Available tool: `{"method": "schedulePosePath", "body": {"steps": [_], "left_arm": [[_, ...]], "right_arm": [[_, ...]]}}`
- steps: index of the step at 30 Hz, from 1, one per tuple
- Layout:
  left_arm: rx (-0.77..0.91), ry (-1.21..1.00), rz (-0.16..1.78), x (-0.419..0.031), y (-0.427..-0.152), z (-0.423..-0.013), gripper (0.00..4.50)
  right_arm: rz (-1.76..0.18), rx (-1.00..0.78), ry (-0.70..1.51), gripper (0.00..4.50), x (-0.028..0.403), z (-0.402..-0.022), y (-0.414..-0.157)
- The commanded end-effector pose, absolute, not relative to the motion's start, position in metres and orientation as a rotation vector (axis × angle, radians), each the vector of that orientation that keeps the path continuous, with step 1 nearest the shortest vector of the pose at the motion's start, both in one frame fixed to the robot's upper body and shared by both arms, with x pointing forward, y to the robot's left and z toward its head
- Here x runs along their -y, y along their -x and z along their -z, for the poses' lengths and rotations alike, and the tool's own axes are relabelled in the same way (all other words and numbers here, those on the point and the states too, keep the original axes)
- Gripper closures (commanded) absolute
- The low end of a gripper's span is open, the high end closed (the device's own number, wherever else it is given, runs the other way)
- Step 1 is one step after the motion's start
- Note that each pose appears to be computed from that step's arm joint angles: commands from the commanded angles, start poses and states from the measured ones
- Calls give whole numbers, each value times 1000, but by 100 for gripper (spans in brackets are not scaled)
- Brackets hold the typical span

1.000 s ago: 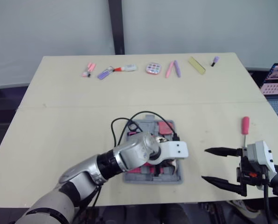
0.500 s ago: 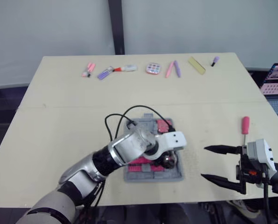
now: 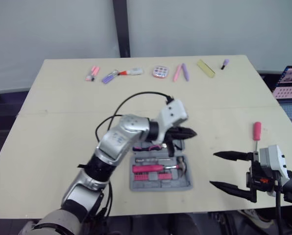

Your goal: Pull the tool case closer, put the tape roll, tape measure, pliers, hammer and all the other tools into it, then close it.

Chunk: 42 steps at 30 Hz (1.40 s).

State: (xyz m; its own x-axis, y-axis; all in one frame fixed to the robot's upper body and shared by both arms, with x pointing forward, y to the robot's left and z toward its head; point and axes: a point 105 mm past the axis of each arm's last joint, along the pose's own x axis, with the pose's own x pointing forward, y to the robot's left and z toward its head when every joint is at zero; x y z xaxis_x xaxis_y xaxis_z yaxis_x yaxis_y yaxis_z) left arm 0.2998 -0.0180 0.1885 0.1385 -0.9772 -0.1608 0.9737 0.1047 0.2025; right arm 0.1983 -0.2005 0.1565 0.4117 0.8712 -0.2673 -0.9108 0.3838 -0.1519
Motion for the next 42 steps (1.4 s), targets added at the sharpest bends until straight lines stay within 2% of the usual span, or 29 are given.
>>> {"method": "schedulePosePath", "body": {"steps": [1, 5, 9, 18, 22, 42], "left_arm": [[81, -287, 1504, -3, -291, -188, 447], [-20, -292, 1560, -34, -276, -162, 447], [-88, -339, 1561, -46, -266, -136, 447], [-108, -406, 1512, -37, -265, -97, 447], [-150, -450, 1453, -39, -272, -79, 447], [-232, -465, 1426, -40, -275, -50, 447]], "right_arm": [[-1144, -126, 300, 0, 198, -161, -199], [-1144, -127, 301, 0, 199, -162, -199], [-1143, -128, 304, 0, 200, -162, -201], [-1140, -127, 310, 0, 202, -164, -202], [-1135, -130, 312, 0, 203, -165, -201], [-1128, -135, 314, 0, 203, -165, -198]]}}
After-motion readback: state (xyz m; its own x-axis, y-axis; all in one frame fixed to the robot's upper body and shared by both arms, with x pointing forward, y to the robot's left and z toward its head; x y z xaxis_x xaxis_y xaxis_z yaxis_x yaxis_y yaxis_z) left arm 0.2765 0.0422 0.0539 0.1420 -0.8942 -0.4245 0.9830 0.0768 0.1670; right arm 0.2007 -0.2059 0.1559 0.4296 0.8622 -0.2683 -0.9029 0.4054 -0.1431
